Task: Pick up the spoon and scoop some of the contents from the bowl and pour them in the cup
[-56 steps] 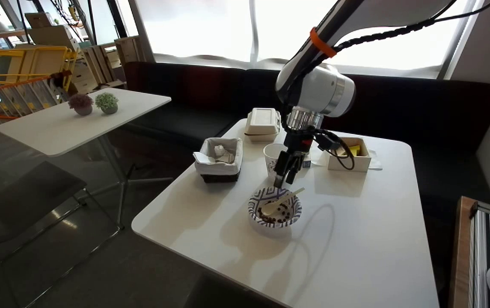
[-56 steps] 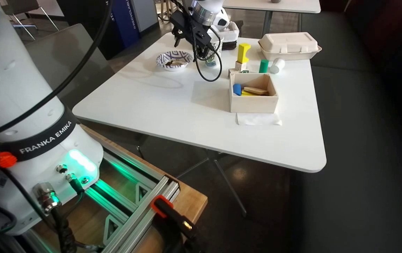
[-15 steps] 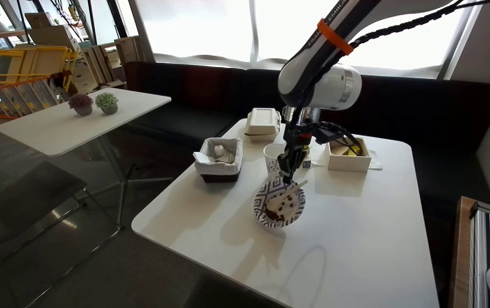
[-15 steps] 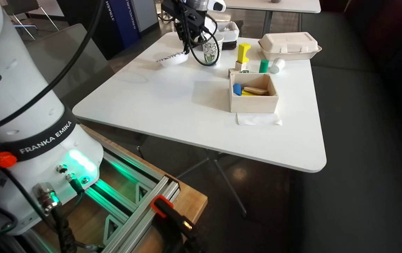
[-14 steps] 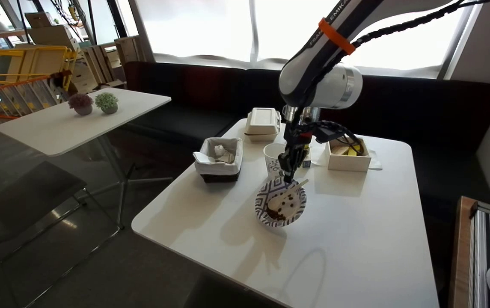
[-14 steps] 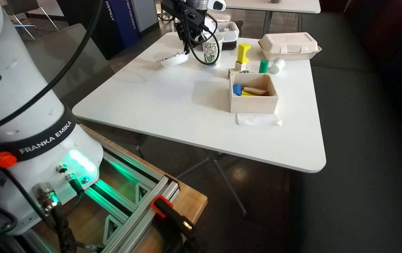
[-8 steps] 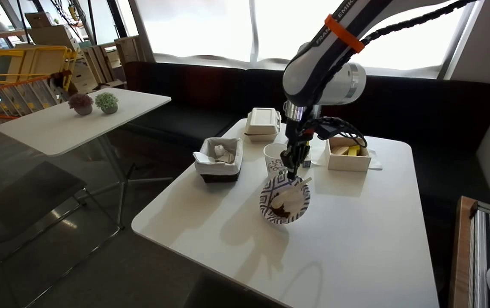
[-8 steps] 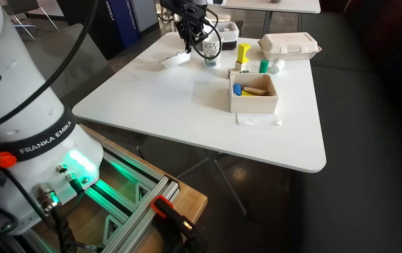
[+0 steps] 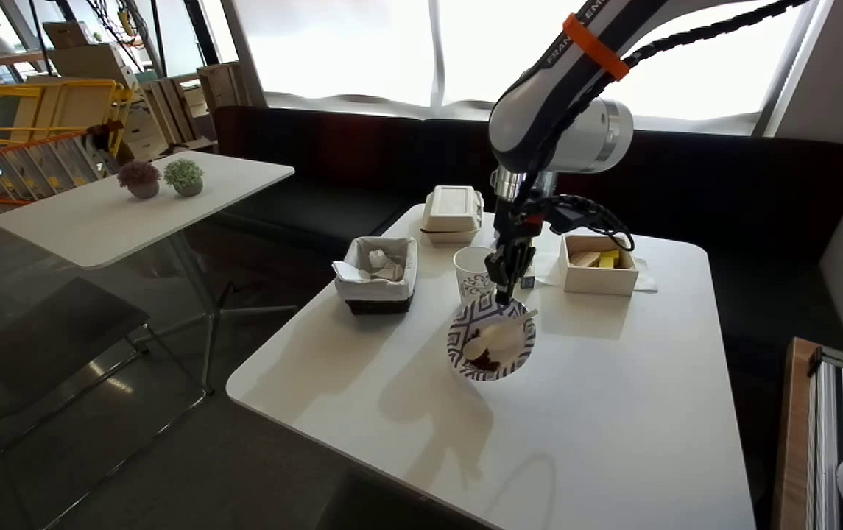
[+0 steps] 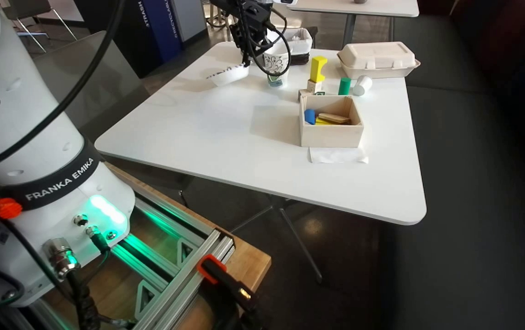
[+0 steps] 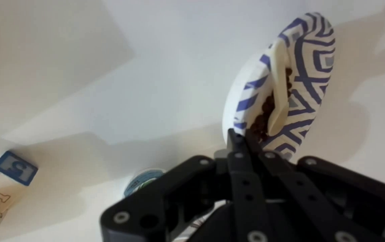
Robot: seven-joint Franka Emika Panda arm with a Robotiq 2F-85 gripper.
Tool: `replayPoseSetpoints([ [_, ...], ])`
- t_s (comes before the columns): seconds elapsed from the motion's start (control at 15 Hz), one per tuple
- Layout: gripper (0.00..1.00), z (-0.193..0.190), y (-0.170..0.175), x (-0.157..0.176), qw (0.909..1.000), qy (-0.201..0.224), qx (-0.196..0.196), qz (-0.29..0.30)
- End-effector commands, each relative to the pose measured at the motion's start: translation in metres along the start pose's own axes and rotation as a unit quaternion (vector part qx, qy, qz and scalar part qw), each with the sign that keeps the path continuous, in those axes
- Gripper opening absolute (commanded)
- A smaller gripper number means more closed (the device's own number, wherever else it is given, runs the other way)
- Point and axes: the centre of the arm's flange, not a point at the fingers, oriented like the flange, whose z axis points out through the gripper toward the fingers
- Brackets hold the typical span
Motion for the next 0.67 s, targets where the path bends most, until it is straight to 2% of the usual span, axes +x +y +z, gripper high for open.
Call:
replayPoseSetpoints([
  [0.0, 0.01, -0.005, 0.003, -0.007, 1.0, -0.001, -0.006, 0.0],
  [0.07, 0.01, -0.002, 0.0, -0.009, 0.9977, -0.019, 0.064, -0.01],
  [0.13, 0.01, -0.002, 0.004, -0.01, 0.9999, -0.009, 0.001, -0.005],
  [0.2, 0.01, -0.002, 0.004, -0.01, 0.9982, -0.019, 0.056, -0.006],
  [0.27, 0.01, -0.003, 0.008, -0.01, 0.9997, -0.01, 0.02, -0.003],
  [0.33, 0.01, -0.002, 0.007, -0.011, 0.9988, -0.018, 0.044, -0.006],
  [0.4, 0.01, -0.001, 0.009, -0.011, 0.9997, -0.013, 0.021, -0.005],
  [0.47, 0.01, -0.002, 0.008, -0.011, 0.9989, -0.015, 0.043, -0.008],
  [0.53, 0.01, 0.0, 0.01, -0.01, 0.9994, -0.014, 0.03, -0.007],
  [0.6, 0.01, -0.001, 0.011, -0.01, 0.9985, -0.012, 0.051, -0.011],
])
